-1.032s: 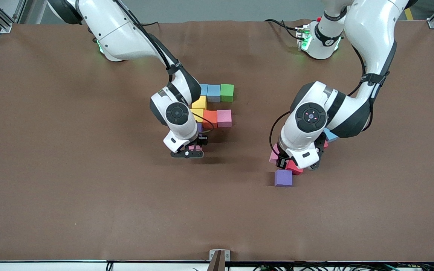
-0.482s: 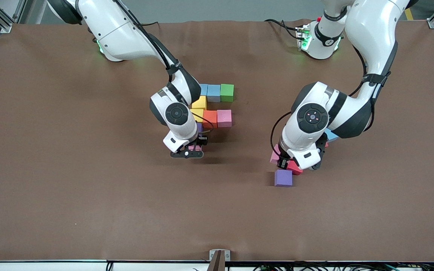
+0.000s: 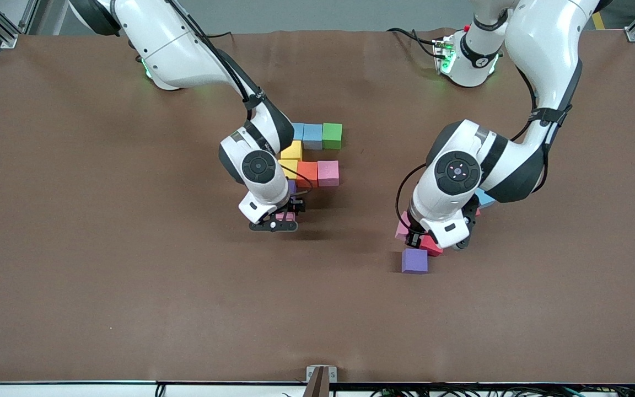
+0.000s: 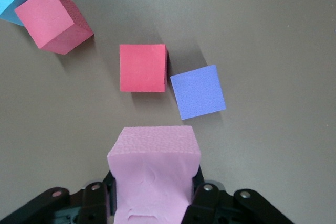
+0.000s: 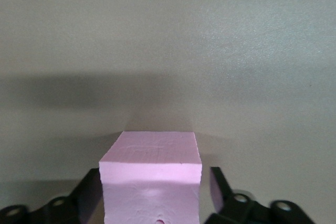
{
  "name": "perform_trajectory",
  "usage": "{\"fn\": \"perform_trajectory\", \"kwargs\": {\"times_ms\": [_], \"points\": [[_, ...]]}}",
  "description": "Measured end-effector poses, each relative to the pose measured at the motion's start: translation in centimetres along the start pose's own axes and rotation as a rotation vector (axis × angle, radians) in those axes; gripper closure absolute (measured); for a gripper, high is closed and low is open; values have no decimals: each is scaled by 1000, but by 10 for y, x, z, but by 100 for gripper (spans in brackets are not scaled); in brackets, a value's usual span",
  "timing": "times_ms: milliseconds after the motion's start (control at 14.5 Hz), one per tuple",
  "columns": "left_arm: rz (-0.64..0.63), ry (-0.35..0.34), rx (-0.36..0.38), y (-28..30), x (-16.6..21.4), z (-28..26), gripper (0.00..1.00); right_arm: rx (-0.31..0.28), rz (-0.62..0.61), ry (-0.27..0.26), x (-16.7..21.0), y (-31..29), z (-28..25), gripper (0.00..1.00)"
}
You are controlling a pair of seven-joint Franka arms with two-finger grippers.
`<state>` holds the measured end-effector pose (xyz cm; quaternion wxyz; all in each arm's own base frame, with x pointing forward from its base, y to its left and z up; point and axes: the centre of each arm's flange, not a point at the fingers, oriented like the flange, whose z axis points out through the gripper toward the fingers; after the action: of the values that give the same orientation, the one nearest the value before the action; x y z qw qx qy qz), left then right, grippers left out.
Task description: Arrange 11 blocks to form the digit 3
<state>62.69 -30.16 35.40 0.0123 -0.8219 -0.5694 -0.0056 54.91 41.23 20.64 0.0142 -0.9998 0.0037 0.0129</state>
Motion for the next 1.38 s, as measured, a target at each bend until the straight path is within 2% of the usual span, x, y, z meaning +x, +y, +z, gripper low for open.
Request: {"fn": "perform_trajectory", "kwargs": {"times_ms": [482, 688, 895, 1101, 1376], "points": [[1, 0, 1, 0, -1, 0, 47, 19, 24, 31, 11, -4, -24, 0], [0, -4, 2, -1, -6, 1, 47, 12, 42, 37, 27, 11, -79, 0], [-60, -13, 7, -2, -14, 2, 47, -1, 17, 30, 46, 54, -139, 0], [-151, -43, 19, -2, -44, 9, 47, -12, -10, 21, 63, 110, -180, 0], [-223, -77, 16, -1, -113, 33, 47, -32, 85, -7, 80, 200, -228, 0]]}}
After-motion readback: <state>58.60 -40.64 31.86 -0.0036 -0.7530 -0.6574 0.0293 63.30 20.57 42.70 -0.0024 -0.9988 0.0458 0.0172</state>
